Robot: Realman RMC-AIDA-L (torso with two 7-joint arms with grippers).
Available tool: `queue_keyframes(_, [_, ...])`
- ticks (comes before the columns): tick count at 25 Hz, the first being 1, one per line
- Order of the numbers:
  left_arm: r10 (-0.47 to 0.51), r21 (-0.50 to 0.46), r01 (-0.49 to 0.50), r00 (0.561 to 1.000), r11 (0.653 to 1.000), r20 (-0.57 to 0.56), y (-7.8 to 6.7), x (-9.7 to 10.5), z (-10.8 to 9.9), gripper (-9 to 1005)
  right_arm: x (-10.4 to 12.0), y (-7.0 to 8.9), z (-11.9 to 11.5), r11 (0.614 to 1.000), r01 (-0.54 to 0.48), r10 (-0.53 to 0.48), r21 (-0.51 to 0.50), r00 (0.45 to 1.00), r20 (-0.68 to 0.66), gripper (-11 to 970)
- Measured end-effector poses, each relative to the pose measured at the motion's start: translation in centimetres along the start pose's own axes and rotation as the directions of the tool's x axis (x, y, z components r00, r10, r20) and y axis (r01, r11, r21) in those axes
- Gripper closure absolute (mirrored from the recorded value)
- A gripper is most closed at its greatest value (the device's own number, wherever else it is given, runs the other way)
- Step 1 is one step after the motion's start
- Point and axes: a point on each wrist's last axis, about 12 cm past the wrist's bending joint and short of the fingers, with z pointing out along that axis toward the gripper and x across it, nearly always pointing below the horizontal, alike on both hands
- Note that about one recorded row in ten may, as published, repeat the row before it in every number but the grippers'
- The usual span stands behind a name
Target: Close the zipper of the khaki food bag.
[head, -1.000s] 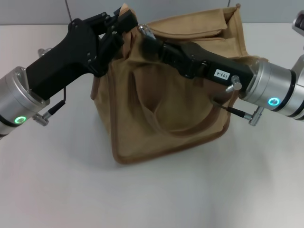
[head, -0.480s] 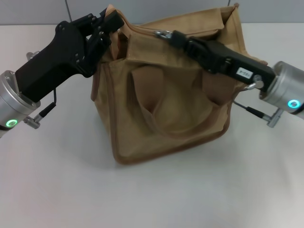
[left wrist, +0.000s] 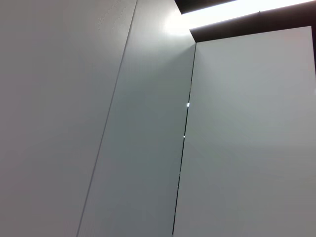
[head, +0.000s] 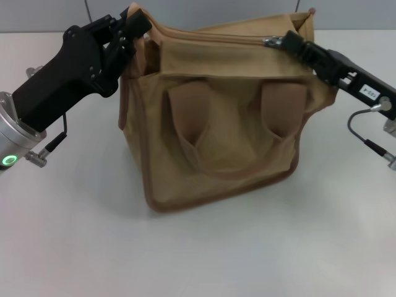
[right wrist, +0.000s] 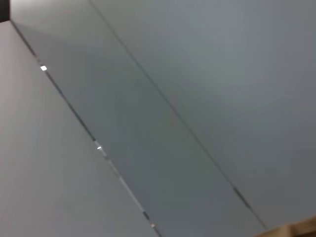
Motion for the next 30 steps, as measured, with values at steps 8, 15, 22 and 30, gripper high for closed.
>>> queue_keyframes(8, [0.001, -0.032, -0.001, 1.0, 0.999, -0.006, 0.2, 0.1, -0.5, 873, -0.5, -0.7, -1.8, 0.997, 0.0, -0.005, 0.077, 0.998, 0.059, 836])
queue_keyframes(15, [0.002, -0.105, -0.006, 0.999, 0.994, -0.033, 0.9, 0.4, -0.7, 872, -0.9, 0.6, -2.9, 0.992, 0.126, -0.126, 0.009, 0.981, 0.144, 813])
queue_keyframes(22, [-0.013, -0.207, 0.014, 1.0, 0.978, 0.004, 1.9, -0.2, -1.6, 871, -0.9, 0.8, -3.1, 0.987, 0.161, -0.159, 0.002, 0.974, 0.163, 746])
queue_keyframes(30, [0.004, -0.308, -0.021, 0.999, 0.951, -0.054, 0.4, -0.2, -7.3, 621, -0.3, 1.8, -3.1, 0.967, 0.248, -0.236, -0.049, 0.954, 0.183, 421])
